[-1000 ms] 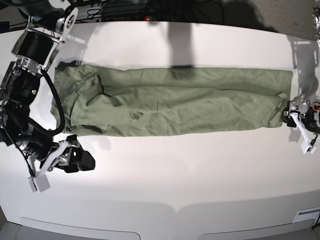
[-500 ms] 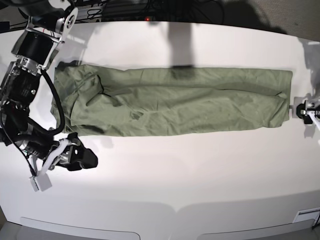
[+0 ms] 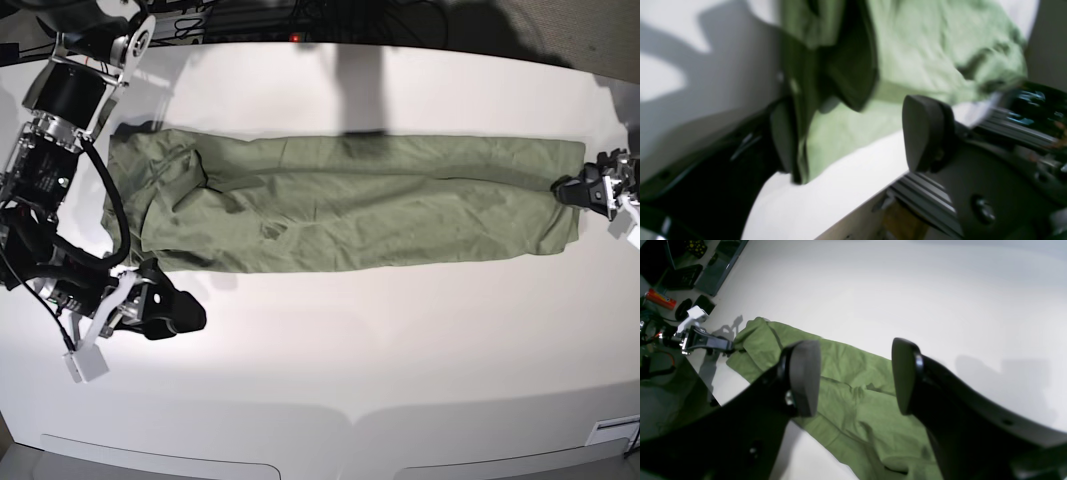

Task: Fold the T-shirt properly
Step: 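Grasp the opposite end of the folded shirt with the left gripper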

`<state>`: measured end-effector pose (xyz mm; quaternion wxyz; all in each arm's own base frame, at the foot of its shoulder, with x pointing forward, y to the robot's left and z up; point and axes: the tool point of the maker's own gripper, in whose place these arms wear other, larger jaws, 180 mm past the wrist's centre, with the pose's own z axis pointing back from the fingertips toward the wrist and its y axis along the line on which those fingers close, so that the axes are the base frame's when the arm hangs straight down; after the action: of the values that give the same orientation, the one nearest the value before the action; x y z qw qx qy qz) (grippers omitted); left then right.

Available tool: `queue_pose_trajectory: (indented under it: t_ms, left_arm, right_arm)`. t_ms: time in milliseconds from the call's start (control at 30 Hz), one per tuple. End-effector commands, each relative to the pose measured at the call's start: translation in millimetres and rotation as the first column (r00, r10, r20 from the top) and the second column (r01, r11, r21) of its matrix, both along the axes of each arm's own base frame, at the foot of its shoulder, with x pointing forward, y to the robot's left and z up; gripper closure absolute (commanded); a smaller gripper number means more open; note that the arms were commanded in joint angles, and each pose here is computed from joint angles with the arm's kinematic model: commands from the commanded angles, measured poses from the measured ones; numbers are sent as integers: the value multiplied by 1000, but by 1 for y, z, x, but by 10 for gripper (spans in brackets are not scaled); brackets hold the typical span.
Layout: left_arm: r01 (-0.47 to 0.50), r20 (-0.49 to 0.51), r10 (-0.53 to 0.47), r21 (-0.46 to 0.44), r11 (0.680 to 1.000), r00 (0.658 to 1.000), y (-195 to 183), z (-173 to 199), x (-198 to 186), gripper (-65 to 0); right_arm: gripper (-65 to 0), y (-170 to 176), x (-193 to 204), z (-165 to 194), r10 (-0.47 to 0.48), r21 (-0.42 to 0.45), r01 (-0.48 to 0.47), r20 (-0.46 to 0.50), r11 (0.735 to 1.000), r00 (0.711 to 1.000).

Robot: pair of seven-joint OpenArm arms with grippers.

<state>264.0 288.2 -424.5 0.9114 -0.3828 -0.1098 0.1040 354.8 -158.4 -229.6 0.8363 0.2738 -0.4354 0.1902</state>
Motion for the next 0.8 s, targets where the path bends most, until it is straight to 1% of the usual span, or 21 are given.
queue_pose_trajectory:
  t_ms: [0, 267, 633, 667, 700, 733, 767]
  left_arm:
    - [1, 2, -1, 17, 1000, 1000, 6, 5, 4, -455]
    - [16, 0, -16, -15, 1000, 1000, -12, -1, 5, -455]
    - [5, 10, -5, -14, 1000, 1000, -11, -1, 7, -446]
    - [-1, 16, 1, -14, 1000, 1000, -11, -1, 9, -436]
    - [-8, 22, 8, -13, 1000, 1000, -11, -1, 11, -405]
    - [-13, 26, 13, -12, 1000, 1000, -10, -1, 12, -362]
    - [-18, 32, 18, -12, 1000, 999, -10, 0, 13, -303]
  right_arm:
    - [-345, 0, 5, 19, 8, 10, -8, 62, 1000, 998]
    - [-345, 0, 6, 19, 8, 10, -8, 63, 1000, 998]
    - [-345, 0, 5, 19, 8, 10, -8, 62, 1000, 998]
    - [-345, 0, 5, 19, 8, 10, -8, 62, 1000, 998]
    - [-345, 0, 6, 19, 8, 10, -8, 63, 1000, 998]
    - [-345, 0, 6, 19, 8, 10, -8, 63, 1000, 998]
    - [-345, 0, 5, 19, 8, 10, -8, 63, 1000, 998]
